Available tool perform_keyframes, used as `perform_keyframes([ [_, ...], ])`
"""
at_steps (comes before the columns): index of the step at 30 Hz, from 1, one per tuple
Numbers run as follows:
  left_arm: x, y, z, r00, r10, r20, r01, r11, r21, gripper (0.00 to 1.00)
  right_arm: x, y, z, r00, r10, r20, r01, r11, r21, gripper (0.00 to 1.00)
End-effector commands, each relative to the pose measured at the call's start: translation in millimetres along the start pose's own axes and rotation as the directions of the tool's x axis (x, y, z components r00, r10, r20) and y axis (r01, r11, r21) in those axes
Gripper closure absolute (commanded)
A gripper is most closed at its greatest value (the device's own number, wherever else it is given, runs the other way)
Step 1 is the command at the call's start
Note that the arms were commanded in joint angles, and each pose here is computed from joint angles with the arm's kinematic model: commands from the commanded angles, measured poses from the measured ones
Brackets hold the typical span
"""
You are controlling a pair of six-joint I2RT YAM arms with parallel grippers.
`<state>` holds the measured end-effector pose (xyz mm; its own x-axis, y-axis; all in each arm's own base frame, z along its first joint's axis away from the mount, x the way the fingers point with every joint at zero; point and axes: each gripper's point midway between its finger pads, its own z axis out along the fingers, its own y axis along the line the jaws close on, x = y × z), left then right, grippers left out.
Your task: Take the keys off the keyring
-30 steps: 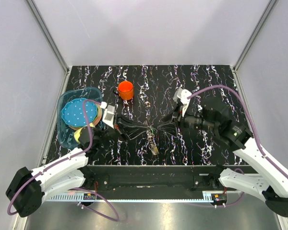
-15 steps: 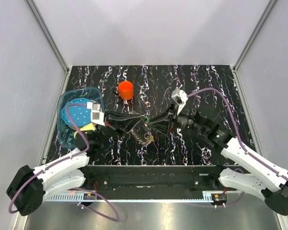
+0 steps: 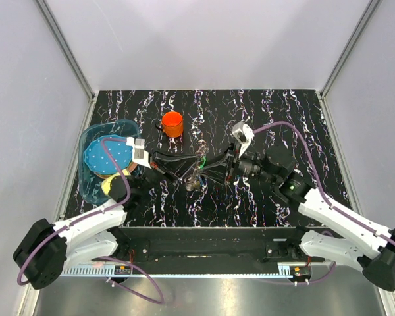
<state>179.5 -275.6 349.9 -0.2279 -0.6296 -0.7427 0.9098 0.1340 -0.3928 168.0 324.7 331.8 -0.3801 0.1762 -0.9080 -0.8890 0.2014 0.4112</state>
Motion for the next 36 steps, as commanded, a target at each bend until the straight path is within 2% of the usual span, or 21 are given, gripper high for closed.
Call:
perform_keyframes([
  [1, -77, -71, -2, 0.952, 0.066, 0.299, -0.148, 0.954, 0.26, 1.0, -19, 1, -18, 0.988, -0.147, 0.038, 0.144, 0.987, 0.074, 0.57],
  [5, -75, -79, -4, 0.958, 0.056, 0.282, -0.144, 0.942, 0.303, 1.0, -23, -3, -34, 0.973, -0.232, 0.006, 0.229, 0.964, 0.135, 0.54],
  [9, -74, -88, -4, 0.967, 0.052, 0.248, -0.141, 0.924, 0.355, 1.0, -38, 5, -44, 0.955, -0.297, 0.025, 0.29, 0.946, 0.146, 0.54],
  [16, -68, -98, -6, 0.98, 0.033, 0.198, -0.114, 0.904, 0.411, 1.0, -43, 21, -49, 0.921, -0.39, -0.002, 0.389, 0.918, 0.072, 0.57],
  [20, -65, -103, -7, 0.985, 0.032, 0.171, -0.105, 0.892, 0.44, 1.0, -40, 30, -49, 0.874, -0.485, -0.032, 0.485, 0.875, -0.009, 0.64],
  [29, -56, -109, -8, 0.993, 0.028, 0.111, -0.078, 0.874, 0.479, 1.0, -26, 47, -43, 0.831, -0.548, -0.095, 0.524, 0.828, -0.198, 0.61],
  [36, -54, -110, -9, 0.994, 0.033, 0.1, -0.078, 0.868, 0.49, 1.0, -19, 38, -39, 0.824, -0.551, -0.131, 0.524, 0.829, -0.195, 0.67],
])
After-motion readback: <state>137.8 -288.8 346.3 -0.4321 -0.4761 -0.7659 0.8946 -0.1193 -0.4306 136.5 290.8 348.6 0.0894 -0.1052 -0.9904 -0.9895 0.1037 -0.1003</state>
